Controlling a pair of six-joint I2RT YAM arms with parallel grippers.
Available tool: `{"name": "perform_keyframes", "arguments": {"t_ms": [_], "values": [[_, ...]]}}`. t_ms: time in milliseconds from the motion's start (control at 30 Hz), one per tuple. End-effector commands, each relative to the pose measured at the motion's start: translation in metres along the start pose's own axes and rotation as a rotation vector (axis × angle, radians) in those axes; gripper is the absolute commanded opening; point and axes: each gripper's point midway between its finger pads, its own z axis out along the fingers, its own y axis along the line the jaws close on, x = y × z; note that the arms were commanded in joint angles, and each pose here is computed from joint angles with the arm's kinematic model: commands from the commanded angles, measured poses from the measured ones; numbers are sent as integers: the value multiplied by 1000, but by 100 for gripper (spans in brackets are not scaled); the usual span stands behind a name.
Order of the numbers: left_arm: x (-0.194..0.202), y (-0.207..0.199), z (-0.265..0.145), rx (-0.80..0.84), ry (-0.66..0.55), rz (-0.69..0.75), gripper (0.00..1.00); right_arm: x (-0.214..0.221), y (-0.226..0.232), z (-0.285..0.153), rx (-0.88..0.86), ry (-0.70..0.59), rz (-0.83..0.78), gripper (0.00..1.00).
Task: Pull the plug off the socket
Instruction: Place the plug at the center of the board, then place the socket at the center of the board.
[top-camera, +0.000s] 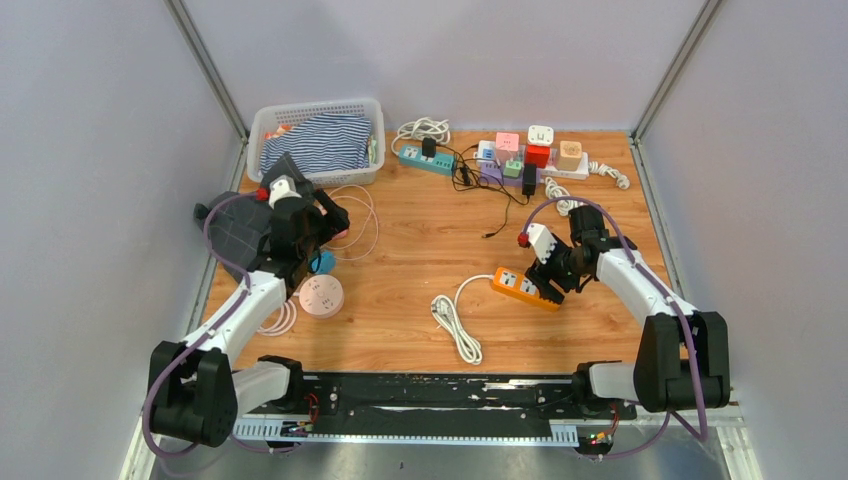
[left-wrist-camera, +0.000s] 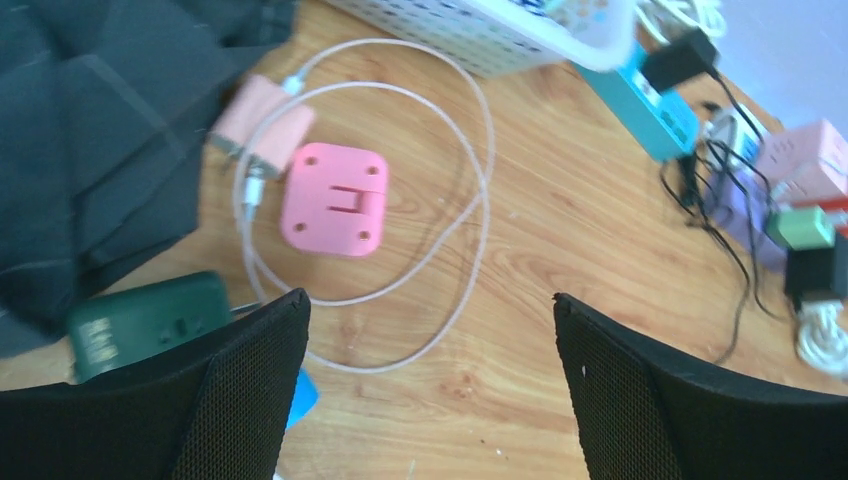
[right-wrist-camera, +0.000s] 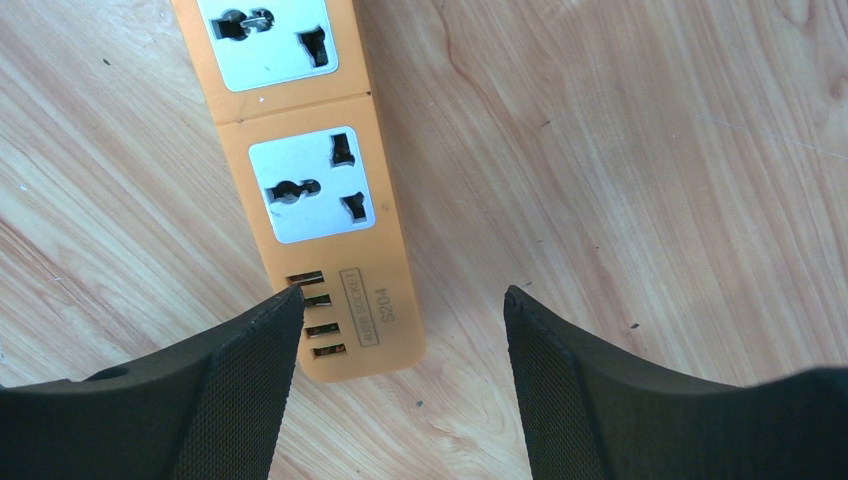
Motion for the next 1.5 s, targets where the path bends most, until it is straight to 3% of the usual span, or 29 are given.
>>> {"name": "perform_keyframes", "arguments": {"t_ms": [0,500,767,1267,1467], "values": [[4,-46,-5,234,106,121,92,11,3,3,-13,31,18,75],[79,-133,-40,701,404,338,83,10,5,2,-26,25,13,75],[118,-151,-53,806,554,353,78,9,6,2,-33,23,10,75],[194,-159,-63,827,676,546,73,11,7,3,-44,33,11,75],[227,-148,-63,659,775,792,73,12,7,3,-45,37,13,75]]}}
